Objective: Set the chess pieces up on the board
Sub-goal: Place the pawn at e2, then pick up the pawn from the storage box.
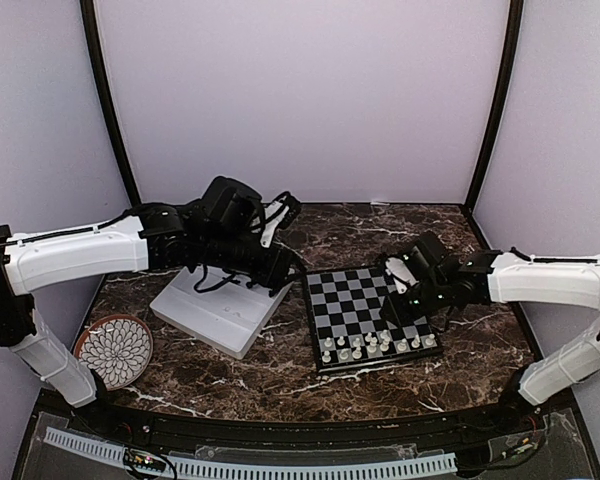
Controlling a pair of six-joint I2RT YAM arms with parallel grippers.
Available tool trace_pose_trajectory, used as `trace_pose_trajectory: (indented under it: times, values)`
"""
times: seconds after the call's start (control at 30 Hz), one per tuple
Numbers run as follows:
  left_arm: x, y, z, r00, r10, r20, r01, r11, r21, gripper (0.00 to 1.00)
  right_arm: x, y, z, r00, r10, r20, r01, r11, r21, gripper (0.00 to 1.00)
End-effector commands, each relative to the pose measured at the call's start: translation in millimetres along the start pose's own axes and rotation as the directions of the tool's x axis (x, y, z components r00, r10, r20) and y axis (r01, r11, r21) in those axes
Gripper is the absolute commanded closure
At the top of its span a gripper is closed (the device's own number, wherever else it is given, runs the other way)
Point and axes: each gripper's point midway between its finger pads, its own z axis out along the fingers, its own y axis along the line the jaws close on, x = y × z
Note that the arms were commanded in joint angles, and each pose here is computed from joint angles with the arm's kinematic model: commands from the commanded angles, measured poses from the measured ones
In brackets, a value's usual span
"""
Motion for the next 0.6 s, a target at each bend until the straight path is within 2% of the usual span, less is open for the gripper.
trace_pose_trajectory:
  times: [0.0, 0.13, 0.23, 0.33, 0.43, 0.47, 0.5, 0.53, 0.57]
  values:
    - [31.0, 55.2, -11.7, 0.972, -0.217, -0.091, 0.189, 0.95, -0.248, 0.49, -40.4, 8.4, -41.5, 0.994, -0.009, 0.113, 0.01, 1.0, -0.008, 0.8]
    - [85.0, 93.8, -20.6, 0.871, -0.46, -0.173, 0.377, 0.851, -0.365, 0.5, -61.2, 19.9, -63.3, 0.988, -0.002, 0.157, 0.01, 0.999, -0.053, 0.77]
    - [104.1, 107.0, -17.9, 0.818, -0.545, -0.184, 0.466, 0.816, -0.341, 0.51, -72.0, 25.8, -69.6, 0.987, 0.001, 0.163, 0.011, 0.997, -0.073, 0.76]
    - [110.3, 105.7, -4.0, 0.811, -0.535, -0.237, 0.471, 0.837, -0.279, 0.51, -77.4, 33.3, -67.4, 0.989, -0.009, 0.146, 0.024, 0.995, -0.101, 0.76]
    - [112.9, 116.7, 14.6, 0.81, -0.501, -0.304, 0.42, 0.858, -0.294, 0.51, -80.7, 37.2, -60.6, 0.992, -0.021, 0.128, 0.035, 0.993, -0.111, 0.76]
    - [121.9, 120.2, 21.6, 0.795, -0.503, -0.34, 0.409, 0.857, -0.313, 0.51, -82.2, 38.7, -58.8, 0.992, -0.022, 0.125, 0.037, 0.993, -0.117, 0.76]
    - [113.9, 125.3, 23.9, 0.804, -0.492, -0.333, 0.397, 0.862, -0.316, 0.51, -83.2, 40.1, -57.0, 0.992, -0.024, 0.12, 0.038, 0.992, -0.121, 0.76]
    - [122.7, 130.3, 29.2, 0.787, -0.497, -0.366, 0.385, 0.858, -0.339, 0.51, -85.0, 41.9, -55.8, 0.993, -0.026, 0.118, 0.041, 0.991, -0.128, 0.76]
    - [115.4, 137.6, 29.9, 0.789, -0.504, -0.353, 0.386, 0.852, -0.354, 0.51, -86.0, 43.3, -54.4, 0.993, -0.03, 0.115, 0.046, 0.99, -0.134, 0.76]
